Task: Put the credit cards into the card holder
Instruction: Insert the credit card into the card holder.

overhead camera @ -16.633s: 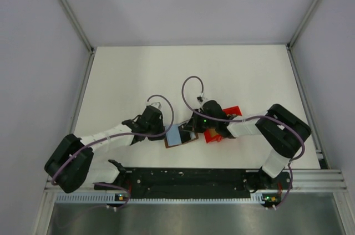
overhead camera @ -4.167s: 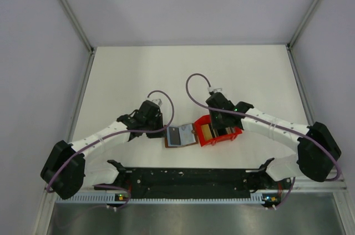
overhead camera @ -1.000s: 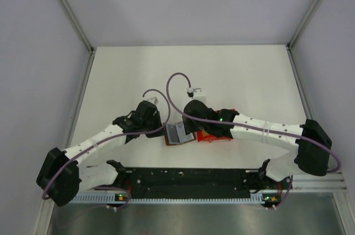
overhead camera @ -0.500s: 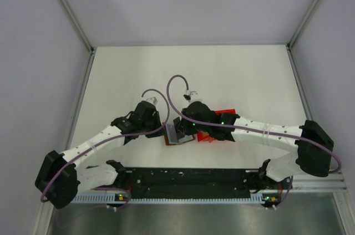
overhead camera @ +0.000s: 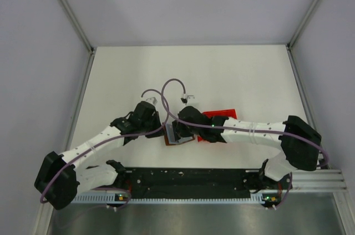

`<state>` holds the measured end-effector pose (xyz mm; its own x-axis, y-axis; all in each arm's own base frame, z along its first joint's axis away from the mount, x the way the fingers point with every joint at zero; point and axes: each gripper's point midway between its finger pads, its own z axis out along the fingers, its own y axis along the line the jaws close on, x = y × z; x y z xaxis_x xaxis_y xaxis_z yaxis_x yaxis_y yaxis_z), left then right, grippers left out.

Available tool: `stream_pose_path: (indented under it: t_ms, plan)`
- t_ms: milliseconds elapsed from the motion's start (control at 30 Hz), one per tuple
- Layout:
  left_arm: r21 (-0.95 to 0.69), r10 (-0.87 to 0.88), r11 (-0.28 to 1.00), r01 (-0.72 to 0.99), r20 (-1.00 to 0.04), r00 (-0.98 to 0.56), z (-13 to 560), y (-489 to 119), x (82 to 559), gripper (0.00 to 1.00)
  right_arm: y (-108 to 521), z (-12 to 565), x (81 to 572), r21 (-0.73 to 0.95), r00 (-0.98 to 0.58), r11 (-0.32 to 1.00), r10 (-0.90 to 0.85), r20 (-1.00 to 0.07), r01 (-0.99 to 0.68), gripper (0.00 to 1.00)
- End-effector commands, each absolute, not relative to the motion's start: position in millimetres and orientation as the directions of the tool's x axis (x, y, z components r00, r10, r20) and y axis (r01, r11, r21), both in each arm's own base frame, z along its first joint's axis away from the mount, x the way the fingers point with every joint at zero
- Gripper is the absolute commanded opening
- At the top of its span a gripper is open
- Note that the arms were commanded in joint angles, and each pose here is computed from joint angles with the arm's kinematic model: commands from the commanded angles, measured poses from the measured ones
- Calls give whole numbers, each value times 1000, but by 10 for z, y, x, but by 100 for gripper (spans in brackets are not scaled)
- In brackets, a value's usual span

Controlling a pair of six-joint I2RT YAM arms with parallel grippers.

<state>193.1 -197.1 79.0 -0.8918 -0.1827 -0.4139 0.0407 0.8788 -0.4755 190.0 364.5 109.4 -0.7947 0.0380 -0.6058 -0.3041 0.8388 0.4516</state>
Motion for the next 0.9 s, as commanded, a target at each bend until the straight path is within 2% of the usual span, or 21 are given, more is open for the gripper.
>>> stream_pose_path:
  t_ms: [0, 867]
  plan:
    - [-492, -190, 869, 56, -434, -881, 839, -1991, 1954, 0, 3857, 1350, 2016, 502, -736, 811, 138, -663, -301, 0]
    - [-497, -185, 866, 62, -432, -883, 823, -2007, 1948, 0, 4073, 1370, 2015, 493, -718, 797, 110, -687, -349, 0]
